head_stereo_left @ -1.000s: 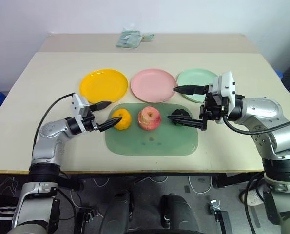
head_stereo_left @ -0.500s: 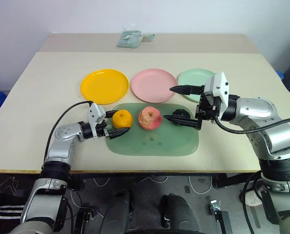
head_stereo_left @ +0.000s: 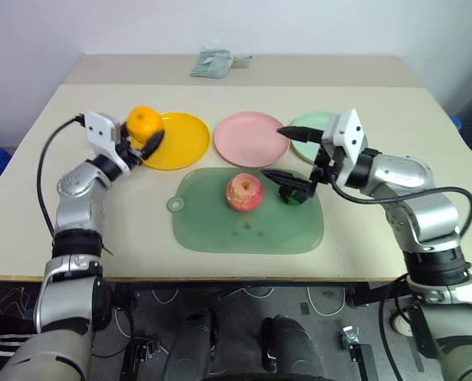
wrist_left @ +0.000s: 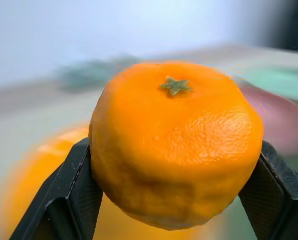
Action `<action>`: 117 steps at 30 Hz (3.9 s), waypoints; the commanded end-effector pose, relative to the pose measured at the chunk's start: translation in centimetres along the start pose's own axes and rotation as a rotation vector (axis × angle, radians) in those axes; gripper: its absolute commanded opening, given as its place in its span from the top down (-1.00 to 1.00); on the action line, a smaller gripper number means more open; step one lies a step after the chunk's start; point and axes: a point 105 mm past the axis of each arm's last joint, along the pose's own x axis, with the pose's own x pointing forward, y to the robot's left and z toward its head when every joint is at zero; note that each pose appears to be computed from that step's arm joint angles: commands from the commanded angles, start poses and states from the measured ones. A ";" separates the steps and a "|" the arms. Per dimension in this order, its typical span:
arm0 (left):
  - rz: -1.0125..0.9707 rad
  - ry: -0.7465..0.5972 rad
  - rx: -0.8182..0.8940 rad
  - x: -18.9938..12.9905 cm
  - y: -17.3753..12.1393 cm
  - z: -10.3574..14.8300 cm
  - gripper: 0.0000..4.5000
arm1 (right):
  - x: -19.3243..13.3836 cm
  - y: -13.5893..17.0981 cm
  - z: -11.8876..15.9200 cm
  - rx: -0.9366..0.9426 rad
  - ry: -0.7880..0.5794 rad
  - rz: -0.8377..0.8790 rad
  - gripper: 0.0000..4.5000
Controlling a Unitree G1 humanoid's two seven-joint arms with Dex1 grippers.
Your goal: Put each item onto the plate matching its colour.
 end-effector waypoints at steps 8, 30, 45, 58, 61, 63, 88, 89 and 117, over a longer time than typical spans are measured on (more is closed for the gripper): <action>0.221 0.097 -0.095 3.1 -0.1 -2.8 -0.46 | 3.4 -0.5 2.7 -0.064 -0.078 -0.061 -1.00; -0.524 -0.077 0.004 -3.7 -5.3 4.0 -0.98 | 3.1 2.5 2.8 -0.001 -0.074 0.079 -1.00; -0.731 0.050 -0.027 -9.4 -7.4 3.5 -0.98 | 4.5 3.5 0.9 0.047 0.055 0.122 -1.00; -0.753 0.086 -0.038 -10.4 -7.6 3.1 -0.98 | 4.8 4.1 0.3 0.120 0.114 0.178 -1.00; -0.756 0.090 -0.039 -10.4 -7.7 3.0 -0.98 | 4.8 4.4 0.2 0.125 0.116 0.195 -1.00; -0.761 0.094 -0.037 -10.5 -7.8 3.0 -0.98 | 4.9 4.6 0.1 0.129 0.120 0.204 -1.00; -0.830 0.155 -0.050 -12.3 -9.3 1.8 -0.98 | 6.6 4.5 -4.6 0.079 0.349 0.146 -1.00; -0.830 0.155 -0.051 -12.4 -9.3 1.8 -0.98 | 6.5 4.5 -4.7 0.084 0.354 0.147 -1.00; -0.543 0.127 0.046 -9.6 -7.3 0.5 -1.00 | 10.2 -4.6 0.1 0.128 0.109 -0.288 -0.45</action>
